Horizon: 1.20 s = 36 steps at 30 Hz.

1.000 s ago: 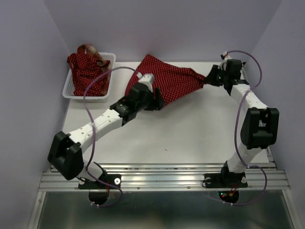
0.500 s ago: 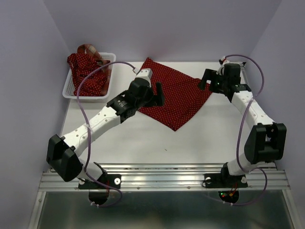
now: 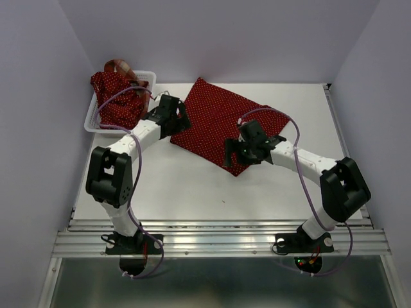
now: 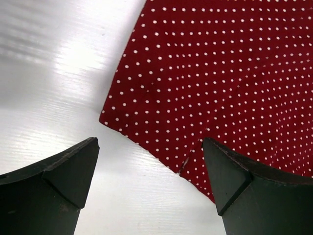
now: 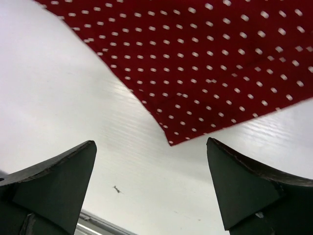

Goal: Fold and stack the skirts
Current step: Flatten the skirt out

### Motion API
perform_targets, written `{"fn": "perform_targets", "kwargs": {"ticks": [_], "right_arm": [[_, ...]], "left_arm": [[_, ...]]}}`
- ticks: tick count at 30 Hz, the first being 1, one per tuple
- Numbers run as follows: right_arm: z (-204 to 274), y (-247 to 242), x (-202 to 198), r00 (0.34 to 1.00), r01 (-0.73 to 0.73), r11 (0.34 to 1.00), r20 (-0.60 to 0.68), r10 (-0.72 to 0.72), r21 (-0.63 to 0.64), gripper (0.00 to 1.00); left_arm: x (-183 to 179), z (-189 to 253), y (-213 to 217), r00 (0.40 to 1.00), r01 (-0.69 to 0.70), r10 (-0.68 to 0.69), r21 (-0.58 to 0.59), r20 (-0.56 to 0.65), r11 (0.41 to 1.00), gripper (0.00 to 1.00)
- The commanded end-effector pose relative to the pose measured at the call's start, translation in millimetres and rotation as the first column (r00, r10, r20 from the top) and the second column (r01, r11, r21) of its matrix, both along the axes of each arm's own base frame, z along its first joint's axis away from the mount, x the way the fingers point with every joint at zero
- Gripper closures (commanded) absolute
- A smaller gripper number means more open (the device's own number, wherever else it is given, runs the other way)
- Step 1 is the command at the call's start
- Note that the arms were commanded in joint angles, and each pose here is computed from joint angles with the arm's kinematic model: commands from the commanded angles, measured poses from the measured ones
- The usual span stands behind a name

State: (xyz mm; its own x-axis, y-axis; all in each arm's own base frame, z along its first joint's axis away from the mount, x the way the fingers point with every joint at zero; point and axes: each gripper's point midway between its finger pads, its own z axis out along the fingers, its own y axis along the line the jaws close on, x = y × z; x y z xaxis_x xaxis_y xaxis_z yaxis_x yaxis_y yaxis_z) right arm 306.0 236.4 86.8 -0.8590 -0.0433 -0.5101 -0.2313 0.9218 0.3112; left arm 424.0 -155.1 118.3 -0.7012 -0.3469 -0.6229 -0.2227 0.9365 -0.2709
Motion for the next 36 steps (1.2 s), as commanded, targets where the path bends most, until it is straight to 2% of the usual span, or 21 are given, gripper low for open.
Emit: {"fn": "perform_targets", "kwargs": {"ticks": [1, 4, 8, 11, 14, 19, 29, 33, 34, 36], "right_arm": [[-5, -33, -3, 0.981, 0.196, 0.973, 0.027, -0.194, -0.124, 0.0], [-9, -43, -9, 0.964, 0.264, 0.956, 0.024, -0.263, -0.127, 0.0], [-17, -34, -9, 0.97, 0.243, 0.965, 0.004, -0.243, -0.1, 0.0], [-19, -16, -7, 0.979, 0.201, 0.979, -0.024, -0.202, -0.032, 0.0], [-27, -16, -5, 0.976, 0.212, 0.976, -0.035, -0.214, -0.051, 0.0], [-37, -24, -7, 0.969, 0.239, 0.968, -0.039, -0.243, -0.083, 0.02], [-52, -24, -4, 0.97, 0.233, 0.966, -0.046, -0.239, -0.108, 0.09], [-57, -25, -7, 0.97, 0.226, 0.967, -0.058, -0.234, -0.118, 0.13], [-58, -25, -7, 0.97, 0.228, 0.966, -0.061, -0.237, -0.119, 0.14], [-60, -24, -7, 0.97, 0.227, 0.967, -0.063, -0.235, -0.118, 0.15]], "left_arm": [[12, 2, 8, 0.999, -0.039, 0.039, -0.018, 0.006, 0.999, 0.01], [15, -13, 14, 0.998, -0.052, 0.052, -0.008, -0.02, 0.999, 0.01], [21, -27, 24, 0.998, -0.05, 0.049, -0.017, -0.042, 0.999, 0.01], [22, -36, 34, 0.997, -0.057, 0.057, -0.004, -0.058, 0.998, 0.01], [22, -44, 30, 0.998, -0.027, 0.025, -0.027, -0.066, 0.999, 0.02], [16, -64, 34, 0.994, -0.024, 0.022, -0.018, -0.104, 1.0, 0.12], [18, -88, 37, 0.992, -0.007, 0.001, -0.047, -0.125, 0.999, 0.2], [18, -92, 42, 0.991, -0.021, 0.017, -0.036, -0.132, 0.999, 0.35], [19, -90, 43, 0.992, -0.023, 0.018, -0.041, -0.128, 0.999, 0.46], [16, -91, 44, 0.991, -0.023, 0.017, -0.042, -0.133, 0.999, 0.55]]}}
